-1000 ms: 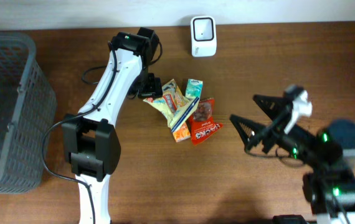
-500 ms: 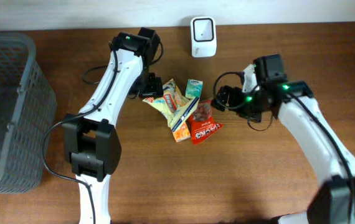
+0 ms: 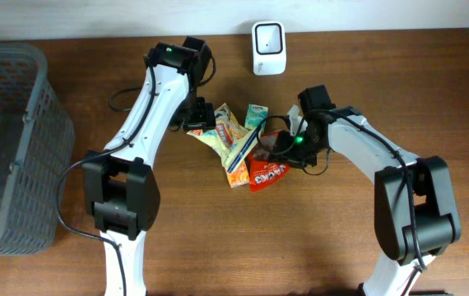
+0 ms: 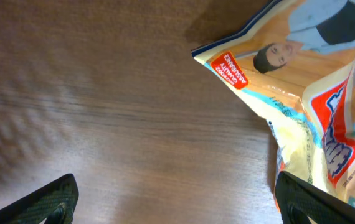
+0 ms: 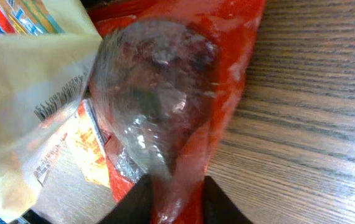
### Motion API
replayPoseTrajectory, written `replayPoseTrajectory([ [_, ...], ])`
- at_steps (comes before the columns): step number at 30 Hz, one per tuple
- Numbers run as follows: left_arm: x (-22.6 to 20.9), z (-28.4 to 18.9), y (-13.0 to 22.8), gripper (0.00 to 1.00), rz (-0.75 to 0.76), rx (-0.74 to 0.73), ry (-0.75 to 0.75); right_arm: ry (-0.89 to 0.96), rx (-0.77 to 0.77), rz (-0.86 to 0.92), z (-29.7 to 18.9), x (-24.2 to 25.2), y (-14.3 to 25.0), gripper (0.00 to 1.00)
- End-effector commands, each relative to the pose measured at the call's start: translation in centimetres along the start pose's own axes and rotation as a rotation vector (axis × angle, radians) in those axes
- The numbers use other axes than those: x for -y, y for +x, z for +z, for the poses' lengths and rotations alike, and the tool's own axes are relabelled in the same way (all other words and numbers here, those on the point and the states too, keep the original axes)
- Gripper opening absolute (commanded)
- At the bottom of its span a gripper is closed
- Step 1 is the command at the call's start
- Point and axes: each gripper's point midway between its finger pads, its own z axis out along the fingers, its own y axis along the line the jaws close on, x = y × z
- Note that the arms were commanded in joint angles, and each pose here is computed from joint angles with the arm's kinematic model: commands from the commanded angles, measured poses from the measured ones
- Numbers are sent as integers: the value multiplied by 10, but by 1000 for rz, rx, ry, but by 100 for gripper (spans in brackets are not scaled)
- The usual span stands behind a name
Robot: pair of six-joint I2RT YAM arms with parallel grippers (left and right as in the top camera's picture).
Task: Scan the item barcode
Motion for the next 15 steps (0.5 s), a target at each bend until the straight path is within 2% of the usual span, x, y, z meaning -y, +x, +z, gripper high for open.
replayPoseTrajectory([
  [1,2,-2,6,99,4,-16,-4,55,-14,8,3,11,5,4],
  [4,8,0,13,99,16,-40,6,80,-55,5,-20,8,9,4],
  [7,58,3,29,97,275,-74,203,302,-35,43,-83,22,-1,4],
  [8,67,3,30,78,293,-63,214,313,-15,30,-94,17,-7,4],
  [9,76,2,29,57,310,-42,221,309,-6,25,-95,15,-9,37],
  [10,86,1,27,42,327,-14,232,309,-2,23,-95,15,-11,88],
  [11,98,0,21,22,339,31,248,305,9,19,-95,14,-13,99],
  [12,103,1,16,18,324,52,255,304,15,16,-95,14,-15,99],
  [14,105,15,10,0,261,41,243,305,19,15,-95,14,-16,98],
  [15,110,34,6,0,248,23,236,303,25,12,-95,13,-18,99],
])
